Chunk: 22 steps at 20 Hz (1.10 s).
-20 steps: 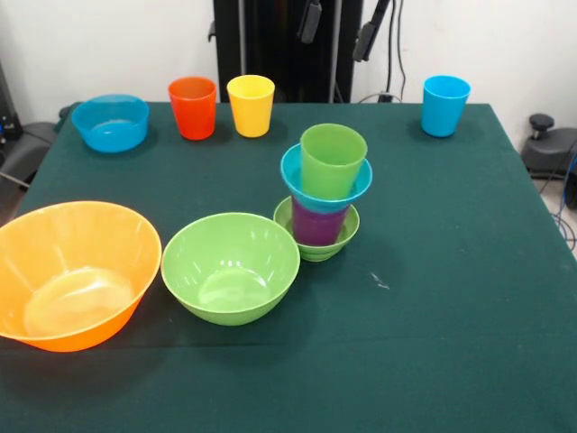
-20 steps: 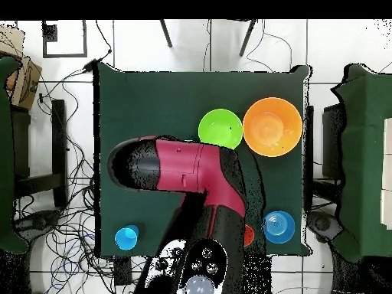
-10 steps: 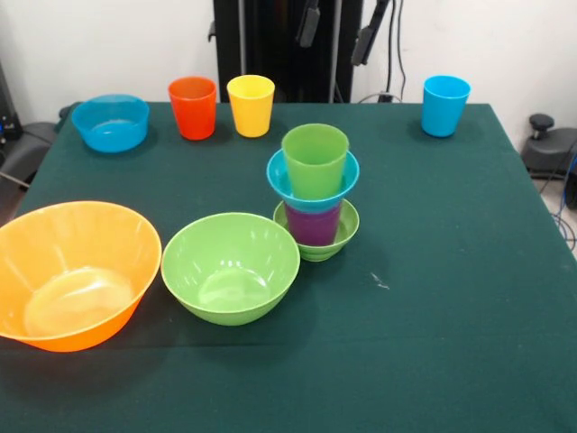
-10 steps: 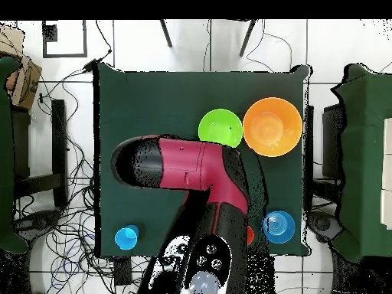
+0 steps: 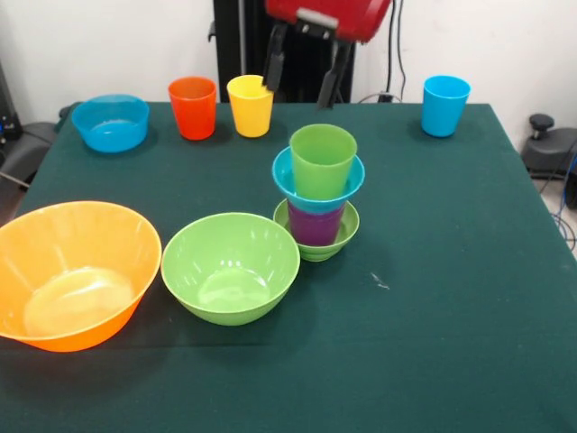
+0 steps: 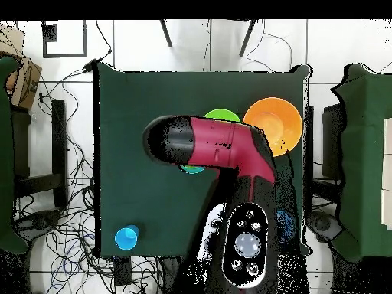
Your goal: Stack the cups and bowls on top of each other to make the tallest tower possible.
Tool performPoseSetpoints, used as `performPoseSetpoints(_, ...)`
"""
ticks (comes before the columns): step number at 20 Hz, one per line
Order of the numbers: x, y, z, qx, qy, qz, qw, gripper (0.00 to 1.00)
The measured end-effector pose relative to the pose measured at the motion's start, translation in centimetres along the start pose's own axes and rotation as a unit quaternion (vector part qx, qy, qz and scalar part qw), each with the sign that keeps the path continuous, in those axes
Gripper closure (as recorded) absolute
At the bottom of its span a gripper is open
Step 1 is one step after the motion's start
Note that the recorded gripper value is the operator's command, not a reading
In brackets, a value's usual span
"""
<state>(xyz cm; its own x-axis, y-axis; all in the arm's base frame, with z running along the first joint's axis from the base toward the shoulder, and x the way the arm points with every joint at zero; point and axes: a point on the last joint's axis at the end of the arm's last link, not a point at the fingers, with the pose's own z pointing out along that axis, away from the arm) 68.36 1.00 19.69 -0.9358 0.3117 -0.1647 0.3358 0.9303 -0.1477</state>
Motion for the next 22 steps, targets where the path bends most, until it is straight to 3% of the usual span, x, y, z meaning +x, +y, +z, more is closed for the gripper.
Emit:
performPoseSetpoints(6, -3.9, 0.1, 2.6, -0.027, -0.005, 0.012, 0.9995, 0.0)
performPoseSetpoints(22, -7.4, 2.8, 4.9, -0.095, -0.004, 0.017, 0.9954, 0.0)
